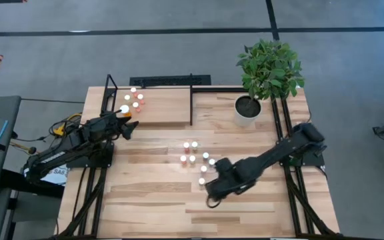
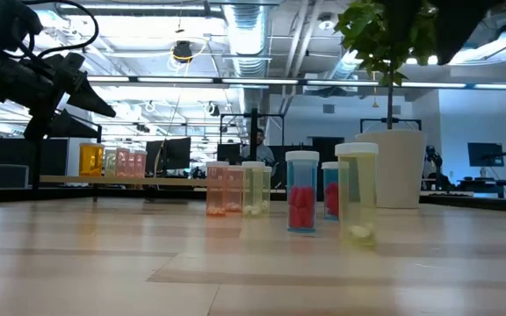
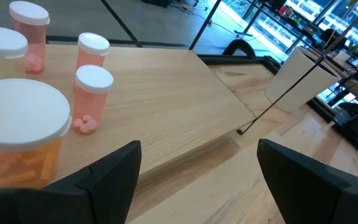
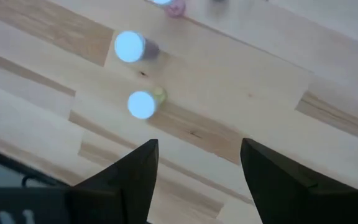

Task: Pick and place medicine bottles onto shelf by color
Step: Put the orange pill bottle on the shelf

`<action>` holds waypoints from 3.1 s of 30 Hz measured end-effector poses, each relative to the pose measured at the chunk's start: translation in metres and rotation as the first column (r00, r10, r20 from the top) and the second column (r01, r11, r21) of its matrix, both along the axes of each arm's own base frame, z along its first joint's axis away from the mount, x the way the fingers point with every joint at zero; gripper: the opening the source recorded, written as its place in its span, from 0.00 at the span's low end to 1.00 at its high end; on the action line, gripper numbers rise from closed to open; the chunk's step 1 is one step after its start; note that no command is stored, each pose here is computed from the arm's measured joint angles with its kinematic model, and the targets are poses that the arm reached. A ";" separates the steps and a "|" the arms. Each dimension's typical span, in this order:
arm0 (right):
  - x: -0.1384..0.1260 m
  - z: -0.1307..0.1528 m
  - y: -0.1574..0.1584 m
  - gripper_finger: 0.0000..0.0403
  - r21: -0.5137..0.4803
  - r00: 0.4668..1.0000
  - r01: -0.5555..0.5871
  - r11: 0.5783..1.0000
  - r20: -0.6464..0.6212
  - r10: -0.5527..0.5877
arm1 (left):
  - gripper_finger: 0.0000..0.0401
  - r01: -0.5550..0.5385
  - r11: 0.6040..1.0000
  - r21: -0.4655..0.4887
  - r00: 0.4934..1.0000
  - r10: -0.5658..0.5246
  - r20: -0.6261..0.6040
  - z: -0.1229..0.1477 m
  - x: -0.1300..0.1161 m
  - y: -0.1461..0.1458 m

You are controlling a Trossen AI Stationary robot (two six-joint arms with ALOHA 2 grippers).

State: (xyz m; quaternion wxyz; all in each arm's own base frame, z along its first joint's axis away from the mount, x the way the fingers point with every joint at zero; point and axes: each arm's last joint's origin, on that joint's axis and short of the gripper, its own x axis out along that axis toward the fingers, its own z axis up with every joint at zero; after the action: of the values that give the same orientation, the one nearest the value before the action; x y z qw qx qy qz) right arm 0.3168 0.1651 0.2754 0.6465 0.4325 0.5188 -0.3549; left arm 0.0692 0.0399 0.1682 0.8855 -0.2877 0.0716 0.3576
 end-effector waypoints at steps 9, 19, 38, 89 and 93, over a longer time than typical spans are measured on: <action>-0.075 -0.021 -0.026 0.62 0.110 0.967 -0.092 0.990 0.246 0.063 | 0.77 0.000 1.000 0.000 1.000 0.000 0.000 0.000 0.000 0.000; -0.137 -0.031 -0.041 0.62 -0.004 0.823 -0.237 0.971 0.530 0.203 | 0.77 0.000 1.000 0.000 1.000 0.000 0.000 0.000 0.000 0.000; -0.200 -0.039 -0.082 0.62 -0.282 0.405 -0.318 0.905 0.823 0.399 | 0.77 0.000 1.000 0.000 1.000 0.000 -0.001 0.000 0.000 0.000; -0.193 -0.104 -0.151 0.62 -0.292 0.101 -0.216 0.932 0.942 0.319 | 0.77 0.000 1.000 0.000 1.000 0.000 0.000 0.000 0.000 0.000; -0.192 -0.105 -0.158 0.62 -0.246 0.130 -0.196 0.949 0.953 0.274 | 0.77 0.000 1.000 0.000 1.000 0.000 0.000 0.000 0.000 0.000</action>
State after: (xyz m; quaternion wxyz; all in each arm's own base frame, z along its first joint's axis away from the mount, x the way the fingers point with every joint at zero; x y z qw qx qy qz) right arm 0.1246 0.0072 0.1705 0.8865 0.4515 0.0324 0.0960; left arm 0.0692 0.0399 0.1681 0.8855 -0.2876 0.0717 0.3578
